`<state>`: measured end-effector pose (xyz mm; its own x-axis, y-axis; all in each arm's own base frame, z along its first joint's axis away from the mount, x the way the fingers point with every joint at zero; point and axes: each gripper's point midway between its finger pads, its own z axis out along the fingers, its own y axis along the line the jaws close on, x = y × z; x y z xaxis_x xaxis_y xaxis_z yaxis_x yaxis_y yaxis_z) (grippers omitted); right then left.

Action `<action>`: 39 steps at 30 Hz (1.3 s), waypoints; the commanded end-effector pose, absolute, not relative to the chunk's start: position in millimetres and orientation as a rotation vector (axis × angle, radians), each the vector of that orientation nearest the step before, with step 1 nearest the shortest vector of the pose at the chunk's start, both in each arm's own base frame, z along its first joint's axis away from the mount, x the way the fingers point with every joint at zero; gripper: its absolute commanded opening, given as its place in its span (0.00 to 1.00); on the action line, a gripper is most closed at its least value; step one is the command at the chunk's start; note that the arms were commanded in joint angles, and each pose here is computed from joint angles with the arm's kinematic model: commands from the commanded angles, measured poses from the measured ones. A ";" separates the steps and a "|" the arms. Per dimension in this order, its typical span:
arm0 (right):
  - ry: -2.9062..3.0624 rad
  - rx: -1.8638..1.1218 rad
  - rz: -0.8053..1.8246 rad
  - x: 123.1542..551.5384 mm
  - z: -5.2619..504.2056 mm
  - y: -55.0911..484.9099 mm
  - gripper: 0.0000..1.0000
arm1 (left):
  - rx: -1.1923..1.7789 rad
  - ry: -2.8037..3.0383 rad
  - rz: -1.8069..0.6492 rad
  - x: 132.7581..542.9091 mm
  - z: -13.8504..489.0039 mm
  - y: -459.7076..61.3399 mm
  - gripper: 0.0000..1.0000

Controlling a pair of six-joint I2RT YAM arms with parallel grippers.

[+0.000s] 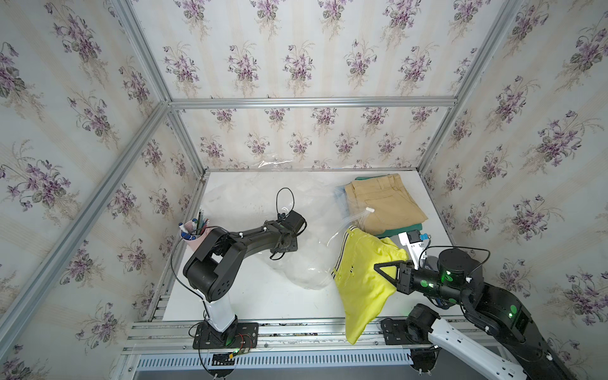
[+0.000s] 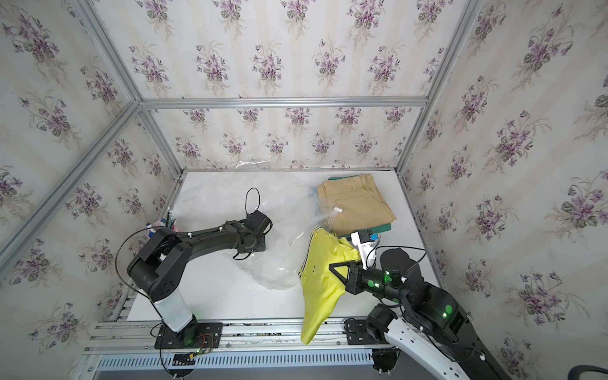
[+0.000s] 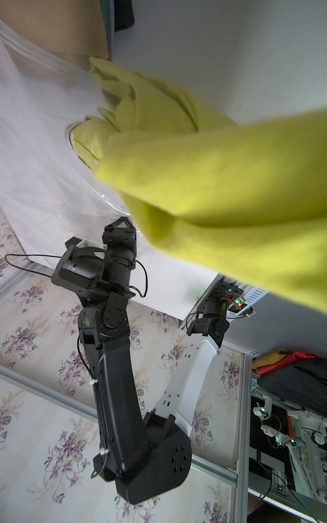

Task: Take the trousers out of the vacuum bag
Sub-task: Take out the trousers from the vacuum bag.

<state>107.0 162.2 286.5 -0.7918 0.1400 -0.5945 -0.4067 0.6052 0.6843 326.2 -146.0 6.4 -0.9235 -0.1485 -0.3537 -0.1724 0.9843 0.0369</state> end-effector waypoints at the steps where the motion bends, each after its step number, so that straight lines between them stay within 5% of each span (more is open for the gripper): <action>1: 2.056 -0.256 1.231 108.0 327.5 168.1 0.00 | -0.231 2.846 0.285 313.9 -7.7 -105.9 0.56; 7: 2.055 -0.244 1.194 111.2 332.7 164.1 0.00 | -0.205 2.810 0.125 332.9 18.6 -108.4 0.58; 12: 2.085 -0.191 1.134 123.7 320.6 163.1 0.00 | 0.029 2.690 -0.237 329.5 81.2 -169.4 0.80; 17: 2.085 -0.171 1.117 132.4 318.3 166.7 0.00 | 0.381 2.543 -0.352 293.6 138.7 -227.0 0.99; 30: 2.106 -0.098 1.017 158.9 306.4 170.2 0.00 | 1.006 2.156 -0.640 149.2 225.3 -312.8 1.00; 39: 2.104 -0.085 1.012 166.7 302.7 175.3 0.00 | 1.048 2.048 -0.721 100.0 240.6 -352.5 1.00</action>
<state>154.4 168.8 274.4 -0.7596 0.1910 -0.6217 -0.3193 0.7232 0.6124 95.7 -343.5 231.8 -0.4114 0.5081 -0.7567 0.8661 0.4765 -0.1509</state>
